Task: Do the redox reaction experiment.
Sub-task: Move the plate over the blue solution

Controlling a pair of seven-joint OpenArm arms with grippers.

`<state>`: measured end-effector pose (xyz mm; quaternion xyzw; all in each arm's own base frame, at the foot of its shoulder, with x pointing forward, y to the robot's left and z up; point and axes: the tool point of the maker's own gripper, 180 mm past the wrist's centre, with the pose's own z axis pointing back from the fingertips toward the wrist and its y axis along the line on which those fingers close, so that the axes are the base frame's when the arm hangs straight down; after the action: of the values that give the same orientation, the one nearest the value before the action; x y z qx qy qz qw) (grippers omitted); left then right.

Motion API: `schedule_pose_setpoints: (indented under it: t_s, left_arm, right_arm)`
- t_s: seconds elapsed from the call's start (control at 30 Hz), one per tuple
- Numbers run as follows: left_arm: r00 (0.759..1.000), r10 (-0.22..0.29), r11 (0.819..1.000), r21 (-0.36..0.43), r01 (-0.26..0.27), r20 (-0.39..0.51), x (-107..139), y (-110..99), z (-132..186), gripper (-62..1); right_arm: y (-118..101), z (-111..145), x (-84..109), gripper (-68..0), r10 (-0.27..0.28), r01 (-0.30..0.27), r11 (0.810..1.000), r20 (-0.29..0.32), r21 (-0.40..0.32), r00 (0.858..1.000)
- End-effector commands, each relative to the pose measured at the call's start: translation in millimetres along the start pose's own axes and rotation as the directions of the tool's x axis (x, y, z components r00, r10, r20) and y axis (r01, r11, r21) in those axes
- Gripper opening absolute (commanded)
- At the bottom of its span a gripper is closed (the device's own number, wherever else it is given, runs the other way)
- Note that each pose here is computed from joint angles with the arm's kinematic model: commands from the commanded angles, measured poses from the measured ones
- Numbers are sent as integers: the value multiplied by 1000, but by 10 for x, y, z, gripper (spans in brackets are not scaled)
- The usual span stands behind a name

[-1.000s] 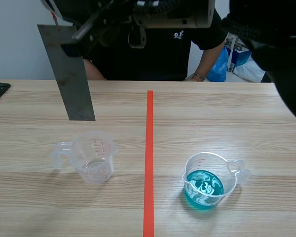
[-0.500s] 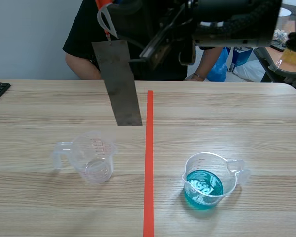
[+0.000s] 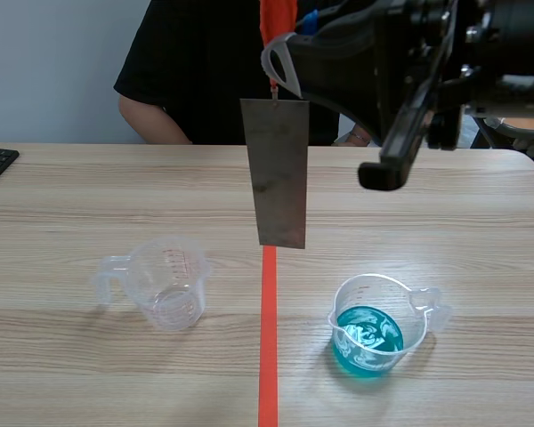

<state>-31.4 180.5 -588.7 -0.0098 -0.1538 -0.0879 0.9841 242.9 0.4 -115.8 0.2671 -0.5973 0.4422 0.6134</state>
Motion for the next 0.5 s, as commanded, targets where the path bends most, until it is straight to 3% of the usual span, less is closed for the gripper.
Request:
schedule_pose_setpoints:
  t_s: [0.0, 0.47]
  left_arm:
    - [1000, 1, 1000, 3, -1, 18, 63, 18, -12, -567]
    - [1000, 1, 1000, 3, -1, 18, 63, 18, -12, -567]
  right_arm:
    - [-6, 51, 80, -669, 18, -17, 1000, 25, -4, 1000]
    - [-114, 481, -97, -669, 0, -3, 996, -42, -85, 999]
